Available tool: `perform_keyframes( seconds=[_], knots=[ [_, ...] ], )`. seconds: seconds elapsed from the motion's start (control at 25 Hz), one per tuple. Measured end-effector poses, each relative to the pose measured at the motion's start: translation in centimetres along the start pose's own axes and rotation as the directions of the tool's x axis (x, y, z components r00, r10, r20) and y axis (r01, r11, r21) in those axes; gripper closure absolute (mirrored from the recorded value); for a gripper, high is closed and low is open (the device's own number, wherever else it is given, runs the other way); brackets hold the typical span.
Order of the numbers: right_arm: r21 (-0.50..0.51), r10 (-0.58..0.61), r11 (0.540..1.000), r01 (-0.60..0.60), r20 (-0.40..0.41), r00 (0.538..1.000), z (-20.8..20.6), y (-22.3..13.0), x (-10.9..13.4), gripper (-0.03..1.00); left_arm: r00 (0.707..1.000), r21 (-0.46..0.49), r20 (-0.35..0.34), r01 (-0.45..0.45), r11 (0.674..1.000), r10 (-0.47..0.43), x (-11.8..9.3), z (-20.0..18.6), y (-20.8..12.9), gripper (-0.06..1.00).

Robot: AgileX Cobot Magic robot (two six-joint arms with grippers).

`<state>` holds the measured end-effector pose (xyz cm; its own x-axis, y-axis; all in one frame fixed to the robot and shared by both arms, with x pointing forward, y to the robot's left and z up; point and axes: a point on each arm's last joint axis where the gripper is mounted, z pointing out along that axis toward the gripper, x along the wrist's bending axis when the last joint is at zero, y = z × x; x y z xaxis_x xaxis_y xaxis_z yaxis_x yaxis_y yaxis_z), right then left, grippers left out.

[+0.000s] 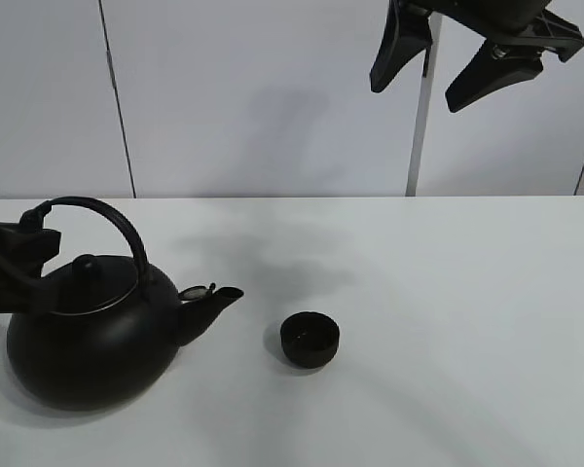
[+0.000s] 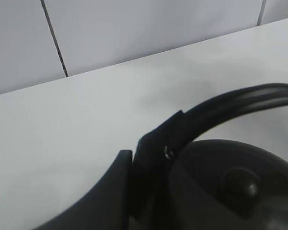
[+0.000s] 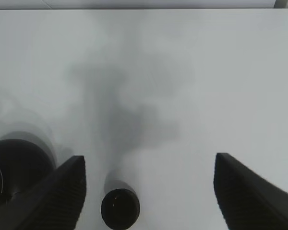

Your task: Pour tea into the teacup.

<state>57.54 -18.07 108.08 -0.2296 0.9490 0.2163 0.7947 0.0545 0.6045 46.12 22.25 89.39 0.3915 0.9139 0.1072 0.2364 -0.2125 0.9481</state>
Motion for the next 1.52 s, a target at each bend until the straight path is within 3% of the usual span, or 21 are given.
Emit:
perform_keyframes(
  seconds=[0.28, 0.52, 0.64, 0.92, 1.12, 1.52],
  knots=[
    [0.013, 0.001, 1.000, -0.001, 0.000, 1.000, 0.0, -0.1, 0.0, 0.45, 1.000, 0.006, 0.010, -0.022, 1.000, 0.022, 0.1, -0.1, 1.5, 0.83],
    [0.015, 0.001, 1.000, -0.001, 0.000, 1.000, 0.0, -0.1, 0.0, 0.45, 0.999, -0.169, -0.012, -0.040, 0.985, 0.038, 0.6, -0.5, 6.0, 0.83],
    [0.015, 0.001, 1.000, -0.001, 0.000, 1.000, 0.0, -0.1, 0.0, 0.45, 0.999, -0.207, -0.020, -0.044, 0.977, 0.041, 0.8, -0.4, 7.4, 0.83],
    [0.015, 0.017, 1.000, -0.017, -0.014, 1.000, 0.0, -0.1, 0.1, 0.45, 1.000, -0.114, 0.010, -0.019, 0.993, 0.021, -0.8, 0.3, 7.6, 0.83],
    [0.016, 0.038, 0.999, -0.037, -0.031, 0.999, 0.0, -0.1, 0.3, 0.45, 1.000, -0.096, 0.009, 0.027, 0.995, -0.026, -2.4, 0.2, 7.6, 0.83],
    [0.057, 0.047, 0.997, -0.045, -0.037, 0.998, 0.0, -0.5, 0.4, 0.45, 0.996, -0.067, -0.059, 0.069, 0.995, -0.073, -3.6, -0.1, 7.4, 0.83]
  ],
)
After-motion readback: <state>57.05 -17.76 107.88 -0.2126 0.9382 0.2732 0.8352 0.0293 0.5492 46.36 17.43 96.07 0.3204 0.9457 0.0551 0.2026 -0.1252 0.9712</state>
